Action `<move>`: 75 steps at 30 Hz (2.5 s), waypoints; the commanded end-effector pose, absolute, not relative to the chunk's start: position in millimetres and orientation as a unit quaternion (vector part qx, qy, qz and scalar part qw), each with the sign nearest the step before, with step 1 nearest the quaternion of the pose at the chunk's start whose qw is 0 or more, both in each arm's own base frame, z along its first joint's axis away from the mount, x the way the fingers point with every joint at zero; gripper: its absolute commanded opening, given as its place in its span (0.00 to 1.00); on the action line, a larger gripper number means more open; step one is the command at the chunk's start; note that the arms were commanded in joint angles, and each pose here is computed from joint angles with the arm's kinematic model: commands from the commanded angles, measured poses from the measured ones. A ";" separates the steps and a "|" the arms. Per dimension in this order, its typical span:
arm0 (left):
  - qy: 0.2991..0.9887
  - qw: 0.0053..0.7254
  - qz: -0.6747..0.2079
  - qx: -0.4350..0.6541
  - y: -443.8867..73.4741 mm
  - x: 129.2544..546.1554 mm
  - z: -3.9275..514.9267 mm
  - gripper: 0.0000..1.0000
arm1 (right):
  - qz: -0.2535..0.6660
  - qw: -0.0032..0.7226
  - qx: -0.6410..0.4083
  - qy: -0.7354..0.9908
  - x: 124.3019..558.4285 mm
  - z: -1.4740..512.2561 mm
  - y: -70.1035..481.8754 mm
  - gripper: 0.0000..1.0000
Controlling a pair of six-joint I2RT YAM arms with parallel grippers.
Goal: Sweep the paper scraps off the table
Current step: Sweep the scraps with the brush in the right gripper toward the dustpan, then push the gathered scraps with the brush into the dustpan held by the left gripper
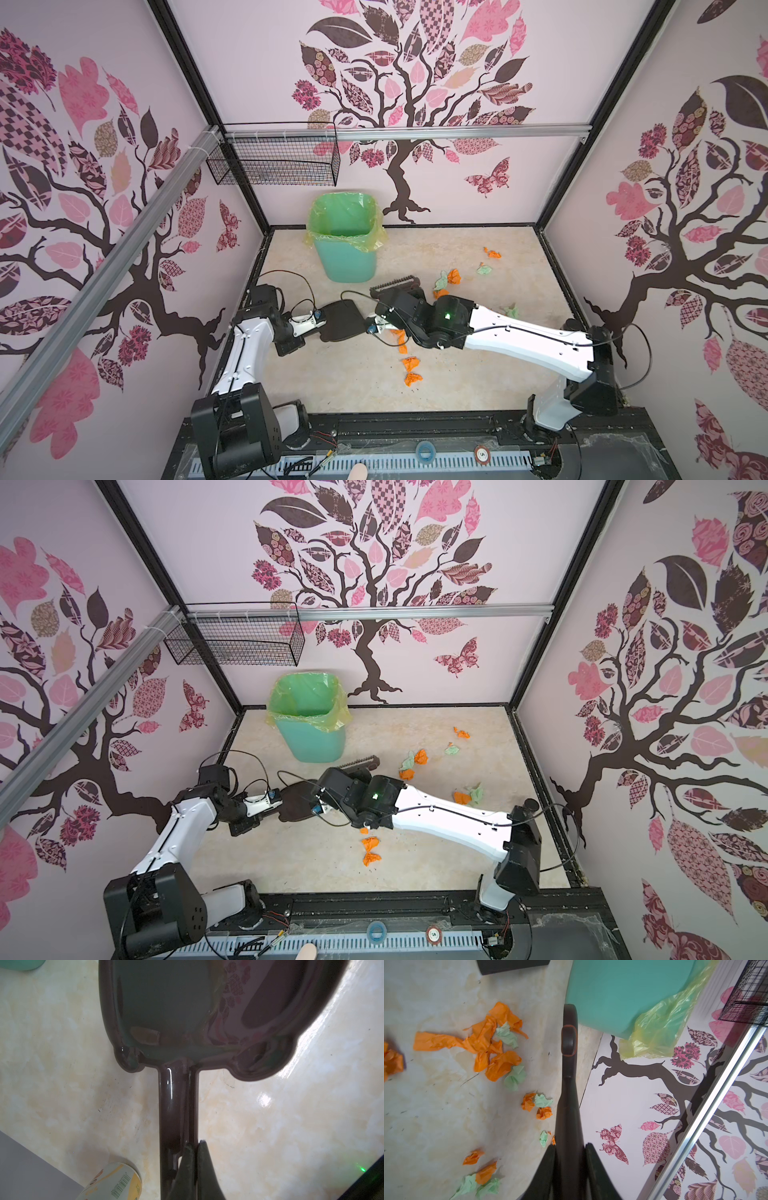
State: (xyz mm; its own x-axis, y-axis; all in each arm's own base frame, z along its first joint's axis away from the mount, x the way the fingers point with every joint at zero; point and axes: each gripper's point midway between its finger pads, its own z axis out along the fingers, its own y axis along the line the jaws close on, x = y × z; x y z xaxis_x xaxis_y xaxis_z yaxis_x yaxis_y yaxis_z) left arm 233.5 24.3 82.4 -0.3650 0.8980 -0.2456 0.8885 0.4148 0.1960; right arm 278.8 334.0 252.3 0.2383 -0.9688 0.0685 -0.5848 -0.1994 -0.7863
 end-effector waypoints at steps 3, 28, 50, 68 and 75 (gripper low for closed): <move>0.818 0.161 0.015 0.551 22.4 227.0 83.1 0.00 | -0.272 0.326 -0.723 0.544 322.3 226.3 355.8 0.00; 0.804 0.175 0.003 0.568 15.4 227.5 89.1 0.00 | -0.259 0.290 -0.710 0.587 232.0 209.9 298.8 0.00; 0.665 0.189 0.103 0.715 -1.8 244.2 94.0 0.00 | -0.078 0.263 -0.308 0.911 230.6 293.7 243.8 0.00; 0.660 0.173 0.148 0.716 -2.7 264.3 74.6 0.00 | -0.148 0.159 -0.283 0.934 252.8 224.2 215.5 0.00; 0.651 0.170 0.144 0.725 -16.4 261.1 75.1 0.00 | -0.156 0.111 -0.306 0.933 255.1 194.4 230.0 0.00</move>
